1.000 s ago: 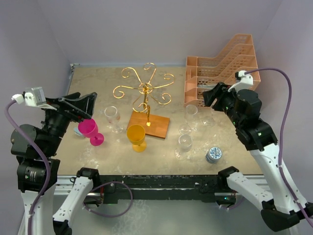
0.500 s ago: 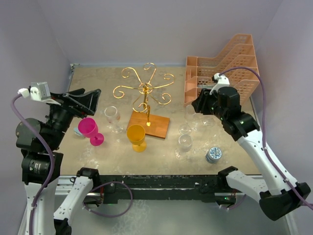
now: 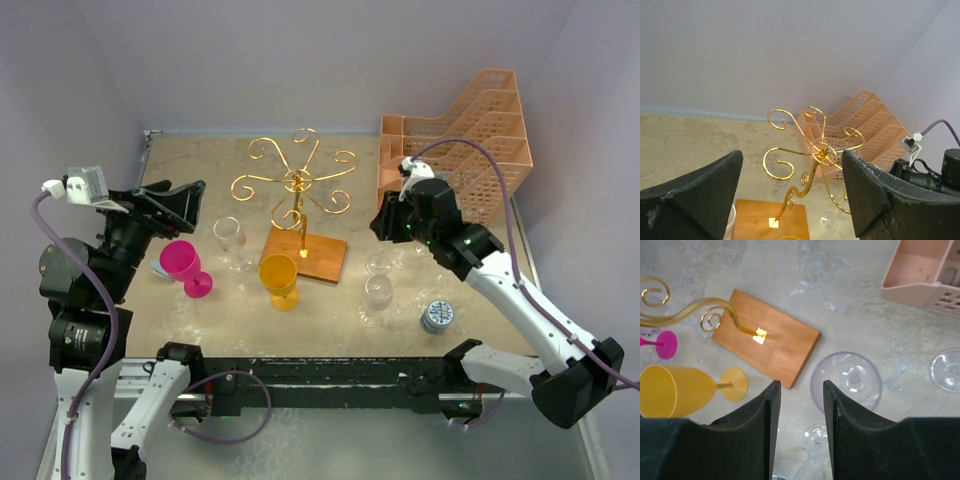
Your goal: Place the wine glass upside down on the wine glass rack
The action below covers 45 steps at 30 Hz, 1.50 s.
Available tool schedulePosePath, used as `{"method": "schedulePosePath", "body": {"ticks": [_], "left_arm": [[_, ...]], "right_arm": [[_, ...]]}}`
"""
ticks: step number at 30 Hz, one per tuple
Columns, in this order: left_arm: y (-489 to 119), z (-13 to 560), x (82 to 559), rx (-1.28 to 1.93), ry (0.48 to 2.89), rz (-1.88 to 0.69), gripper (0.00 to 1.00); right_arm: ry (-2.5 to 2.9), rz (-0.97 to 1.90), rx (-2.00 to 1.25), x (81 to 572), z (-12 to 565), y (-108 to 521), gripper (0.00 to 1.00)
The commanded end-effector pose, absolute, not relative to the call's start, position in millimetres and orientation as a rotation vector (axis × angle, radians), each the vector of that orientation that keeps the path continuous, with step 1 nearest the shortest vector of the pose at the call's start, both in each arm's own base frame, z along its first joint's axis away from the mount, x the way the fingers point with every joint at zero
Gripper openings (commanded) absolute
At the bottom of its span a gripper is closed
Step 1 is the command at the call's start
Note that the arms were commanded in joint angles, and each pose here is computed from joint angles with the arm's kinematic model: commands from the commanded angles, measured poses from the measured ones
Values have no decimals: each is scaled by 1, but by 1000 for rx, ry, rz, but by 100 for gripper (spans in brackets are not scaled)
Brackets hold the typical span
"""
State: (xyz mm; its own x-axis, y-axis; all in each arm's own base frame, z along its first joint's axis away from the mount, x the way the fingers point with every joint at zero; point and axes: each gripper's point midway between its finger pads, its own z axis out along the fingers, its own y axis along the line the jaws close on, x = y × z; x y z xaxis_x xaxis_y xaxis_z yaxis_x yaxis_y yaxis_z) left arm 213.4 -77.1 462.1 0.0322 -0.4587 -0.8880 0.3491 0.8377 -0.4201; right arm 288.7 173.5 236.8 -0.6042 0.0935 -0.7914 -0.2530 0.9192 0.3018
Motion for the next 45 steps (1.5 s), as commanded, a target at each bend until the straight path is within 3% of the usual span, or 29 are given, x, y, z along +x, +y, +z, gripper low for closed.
{"method": "schedulePosePath", "body": {"ticks": [1,8,23,29,35,45], "left_arm": [[-61,479,211,-124,1335,-538,77],[-53,471,208,-151,1348,-499,77],[-48,467,206,-174,1374,-474,77],[-47,474,204,-182,1347,-477,77],[-59,479,205,-127,1350,-528,77],[-109,474,208,31,1406,-795,77]], "right_arm": [[2174,457,-79,290,236,185,42],[2180,315,36,297,230,168,42],[2171,313,-6,306,231,176,18],[2150,269,10,312,237,171,1],[2075,288,76,314,264,165,0],[1712,487,357,290,363,130,0]]}}
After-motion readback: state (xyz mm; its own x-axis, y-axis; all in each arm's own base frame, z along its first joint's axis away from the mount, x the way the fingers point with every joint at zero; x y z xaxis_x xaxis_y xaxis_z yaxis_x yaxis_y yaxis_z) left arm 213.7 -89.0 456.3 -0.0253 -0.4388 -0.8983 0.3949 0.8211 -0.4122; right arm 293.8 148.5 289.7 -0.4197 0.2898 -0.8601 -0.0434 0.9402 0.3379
